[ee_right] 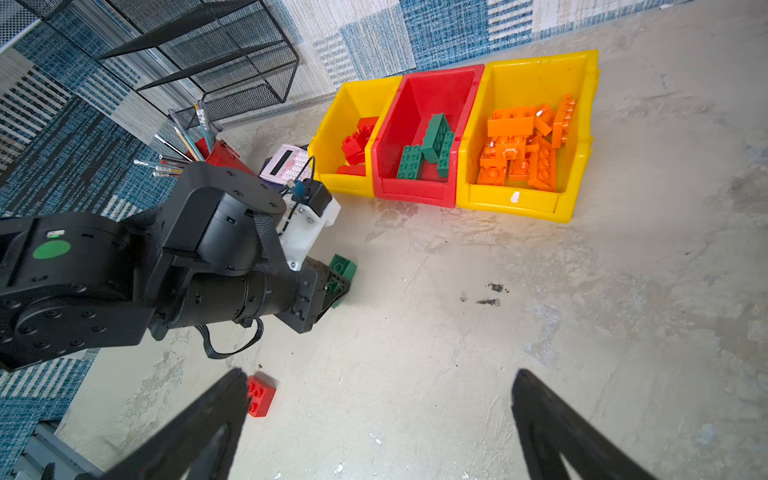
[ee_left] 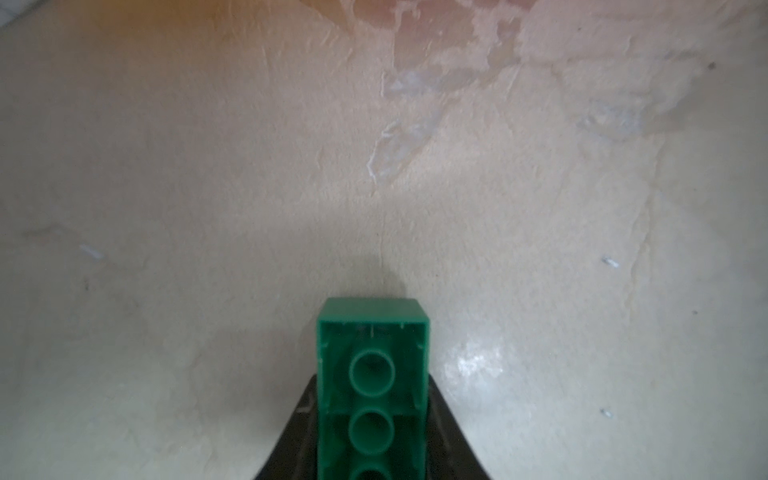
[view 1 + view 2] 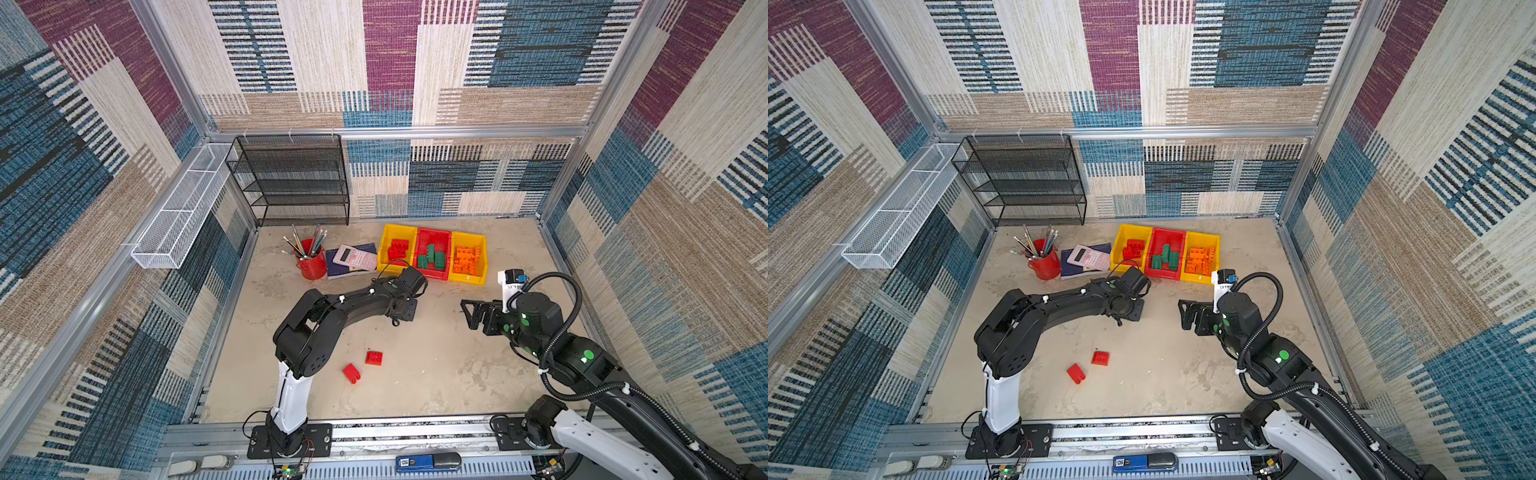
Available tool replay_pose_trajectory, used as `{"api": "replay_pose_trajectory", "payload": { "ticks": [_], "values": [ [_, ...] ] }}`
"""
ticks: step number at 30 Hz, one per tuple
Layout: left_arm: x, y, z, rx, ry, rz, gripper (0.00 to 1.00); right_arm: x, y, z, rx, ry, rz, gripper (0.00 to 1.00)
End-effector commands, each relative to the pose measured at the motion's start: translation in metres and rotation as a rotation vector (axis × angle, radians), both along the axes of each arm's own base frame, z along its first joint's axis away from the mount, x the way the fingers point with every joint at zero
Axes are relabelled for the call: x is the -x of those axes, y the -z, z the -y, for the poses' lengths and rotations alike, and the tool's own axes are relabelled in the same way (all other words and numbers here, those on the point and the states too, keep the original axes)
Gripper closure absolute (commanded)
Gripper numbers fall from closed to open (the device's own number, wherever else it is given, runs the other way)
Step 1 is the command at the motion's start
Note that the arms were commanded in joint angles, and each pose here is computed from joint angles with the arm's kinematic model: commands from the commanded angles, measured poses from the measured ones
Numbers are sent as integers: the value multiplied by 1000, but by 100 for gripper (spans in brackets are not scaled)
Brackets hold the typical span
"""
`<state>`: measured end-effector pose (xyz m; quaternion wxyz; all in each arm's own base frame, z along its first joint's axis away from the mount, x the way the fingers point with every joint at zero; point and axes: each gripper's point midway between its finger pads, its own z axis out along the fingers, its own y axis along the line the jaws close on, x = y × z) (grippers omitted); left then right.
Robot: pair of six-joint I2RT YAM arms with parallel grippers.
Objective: Sort the legos into containers by color
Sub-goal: 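Carry the green brick with the left gripper into the red bin and release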
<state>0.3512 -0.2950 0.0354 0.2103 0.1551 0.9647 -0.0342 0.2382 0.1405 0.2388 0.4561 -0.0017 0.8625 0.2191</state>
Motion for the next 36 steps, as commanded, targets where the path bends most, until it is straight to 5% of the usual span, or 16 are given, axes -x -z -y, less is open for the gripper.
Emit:
{"api": "replay_pose_trajectory", "payload": {
  "ticks": [1,14,27,29,32,36],
  "values": [
    [-7,-19,1,-30,34,22,87,-5,-9,2,1,17,36,0],
    [-86,-104,52,22,88,195,86,-15,-14,6,26,55,76,0],
    [-164,-98,108,156,111,277,79,-20,-5,5,41,75,51,0],
    [-173,-94,109,181,99,286,66,-21,-5,5,43,79,48,0],
    [-177,-95,111,226,101,282,27,-23,-5,4,56,77,46,0],
    [-169,-118,117,286,144,296,19,-27,-4,1,83,61,51,0]
  ]
}}
